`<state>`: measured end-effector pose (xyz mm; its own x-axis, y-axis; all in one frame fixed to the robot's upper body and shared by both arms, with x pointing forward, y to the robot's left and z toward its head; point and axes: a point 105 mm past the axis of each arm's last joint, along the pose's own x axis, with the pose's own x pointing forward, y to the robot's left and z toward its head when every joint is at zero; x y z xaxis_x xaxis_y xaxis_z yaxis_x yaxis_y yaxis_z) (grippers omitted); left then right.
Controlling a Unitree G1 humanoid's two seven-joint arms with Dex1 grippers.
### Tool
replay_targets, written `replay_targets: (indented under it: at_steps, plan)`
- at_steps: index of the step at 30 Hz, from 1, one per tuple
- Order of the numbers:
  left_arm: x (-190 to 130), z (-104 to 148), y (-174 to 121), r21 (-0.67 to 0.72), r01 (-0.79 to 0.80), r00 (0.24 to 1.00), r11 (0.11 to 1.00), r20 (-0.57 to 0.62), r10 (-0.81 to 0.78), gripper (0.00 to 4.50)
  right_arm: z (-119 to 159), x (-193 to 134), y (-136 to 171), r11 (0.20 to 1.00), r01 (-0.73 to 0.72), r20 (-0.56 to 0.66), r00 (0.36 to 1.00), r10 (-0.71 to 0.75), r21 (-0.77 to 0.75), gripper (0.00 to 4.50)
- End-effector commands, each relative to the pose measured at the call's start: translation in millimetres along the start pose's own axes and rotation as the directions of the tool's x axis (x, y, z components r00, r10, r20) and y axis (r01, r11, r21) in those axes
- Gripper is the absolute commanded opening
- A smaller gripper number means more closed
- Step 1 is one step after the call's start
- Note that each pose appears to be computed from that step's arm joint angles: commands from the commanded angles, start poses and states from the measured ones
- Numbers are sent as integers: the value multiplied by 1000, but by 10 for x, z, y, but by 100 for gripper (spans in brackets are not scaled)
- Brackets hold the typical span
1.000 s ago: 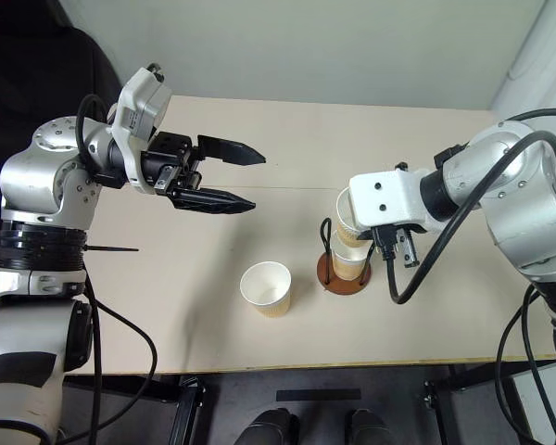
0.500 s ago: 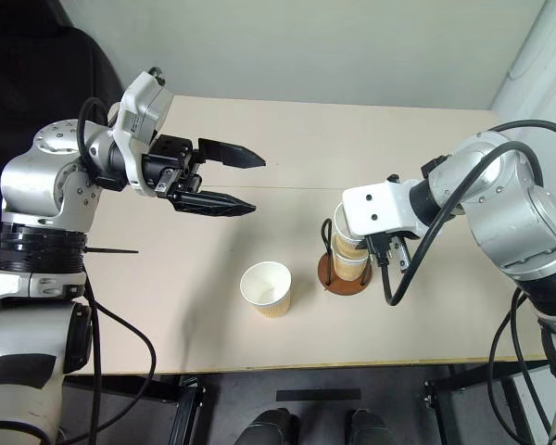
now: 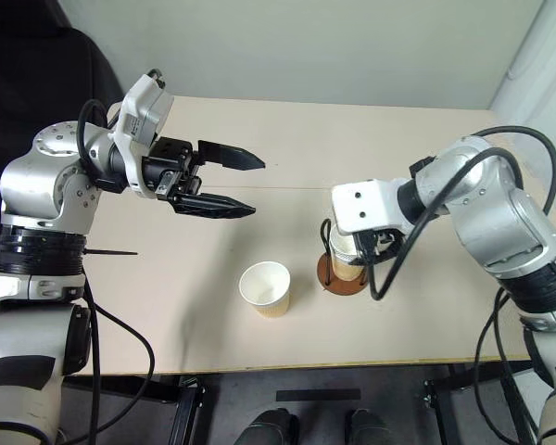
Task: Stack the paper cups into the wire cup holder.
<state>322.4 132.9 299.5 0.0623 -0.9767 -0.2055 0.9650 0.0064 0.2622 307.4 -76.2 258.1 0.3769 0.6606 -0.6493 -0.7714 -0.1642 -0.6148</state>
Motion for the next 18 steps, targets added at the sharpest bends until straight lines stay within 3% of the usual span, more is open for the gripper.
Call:
replay_targets:
  at_steps: [1, 7, 12, 16, 18]
  plan:
    - [-34, -69, -20, 58, -4, 994, 998, -105, 10, 450, 247, -323, -311, 975, 221, 116, 968, -222, 21, 369]
    - [-6, -341, 17, 109, 32, 961, 994, -275, -1, 450, 464, -602, -295, 955, 269, 222, 931, -291, 124, 369]
    - [122, -423, 20, 109, 72, 957, 991, -289, -38, 450, 512, -819, -204, 952, 259, 220, 931, -291, 161, 369]
    - [266, -368, 10, 60, 110, 971, 992, -219, -94, 450, 546, -962, -61, 956, 214, 222, 940, -258, 202, 369]
    - [286, -443, 38, 62, 120, 960, 991, -263, -100, 450, 523, -968, 13, 957, 202, 207, 947, -246, 209, 369]
